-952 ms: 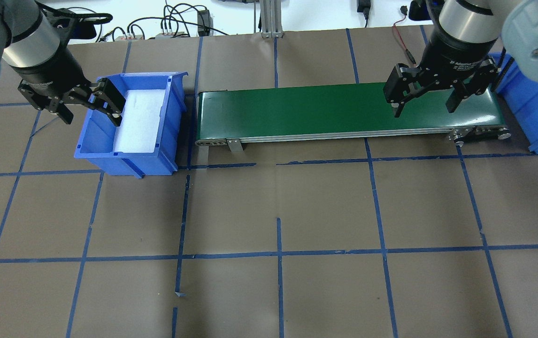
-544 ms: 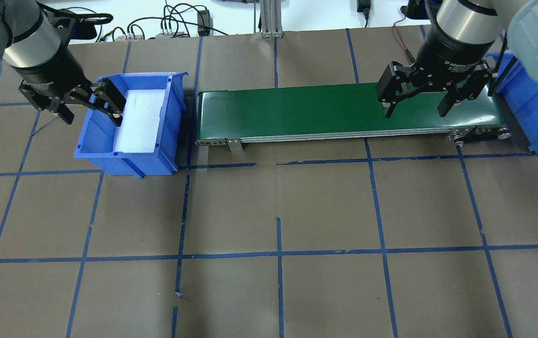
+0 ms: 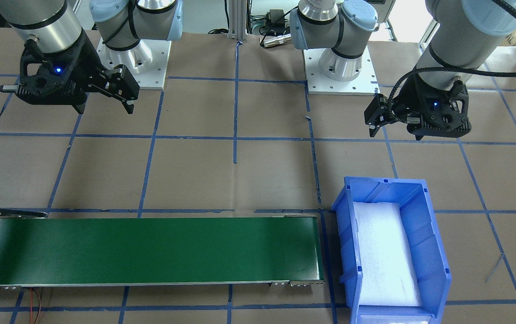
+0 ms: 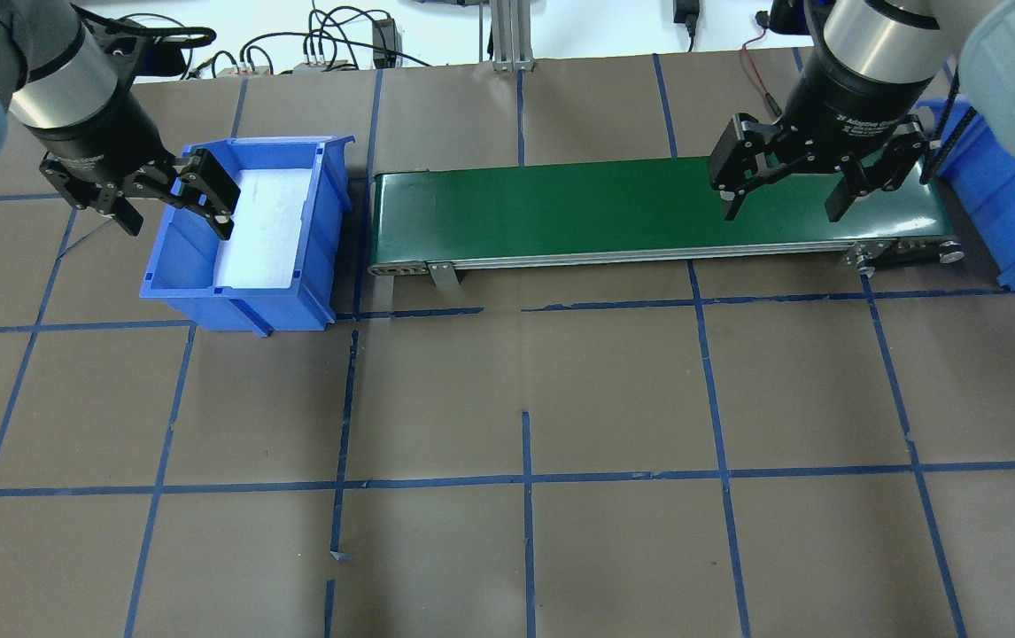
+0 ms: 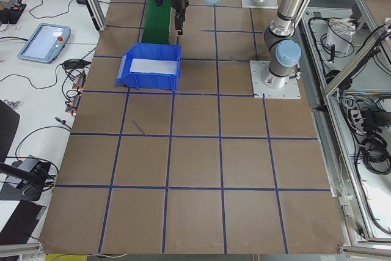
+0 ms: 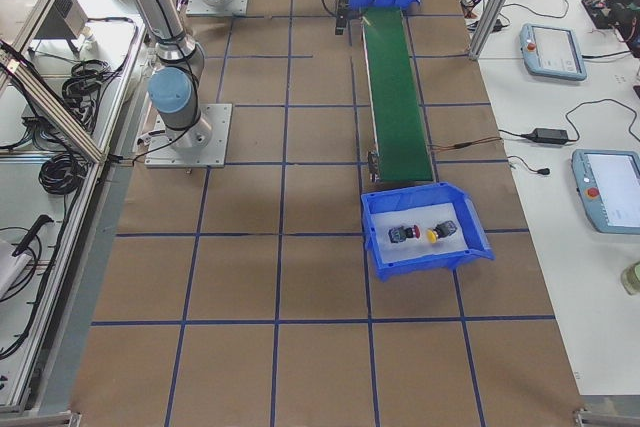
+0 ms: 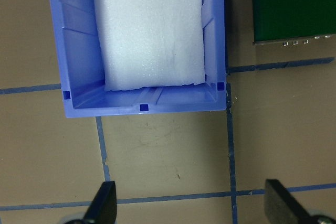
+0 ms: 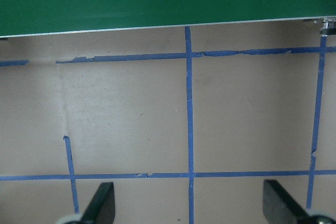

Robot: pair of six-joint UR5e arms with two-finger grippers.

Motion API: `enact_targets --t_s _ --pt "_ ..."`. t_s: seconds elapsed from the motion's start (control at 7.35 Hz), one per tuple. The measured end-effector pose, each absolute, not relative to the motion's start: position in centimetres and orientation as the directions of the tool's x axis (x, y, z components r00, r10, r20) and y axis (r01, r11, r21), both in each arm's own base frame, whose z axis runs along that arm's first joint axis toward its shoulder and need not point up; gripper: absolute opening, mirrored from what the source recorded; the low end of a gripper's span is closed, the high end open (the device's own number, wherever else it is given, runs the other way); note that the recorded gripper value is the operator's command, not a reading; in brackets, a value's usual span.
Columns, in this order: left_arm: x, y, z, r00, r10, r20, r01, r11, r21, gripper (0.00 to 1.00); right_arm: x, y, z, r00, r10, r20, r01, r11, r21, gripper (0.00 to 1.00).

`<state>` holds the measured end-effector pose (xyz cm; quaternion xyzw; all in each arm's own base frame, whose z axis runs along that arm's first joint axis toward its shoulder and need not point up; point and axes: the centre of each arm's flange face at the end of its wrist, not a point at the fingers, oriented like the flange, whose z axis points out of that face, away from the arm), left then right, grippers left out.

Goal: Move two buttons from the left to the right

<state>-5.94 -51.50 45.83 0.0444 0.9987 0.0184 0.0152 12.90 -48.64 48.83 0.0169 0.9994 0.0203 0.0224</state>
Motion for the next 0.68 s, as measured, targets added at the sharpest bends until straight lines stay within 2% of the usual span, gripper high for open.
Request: enact_targets --t_s 0.68 --pt "-5.97 -51.49 45.70 -0.995 0.091 -0.028 0.090 0.995 0.041 1.00 12.88 -48.10 49.22 -0.999 0.032 -0.041 0.030 0.999 0.039 1.00"
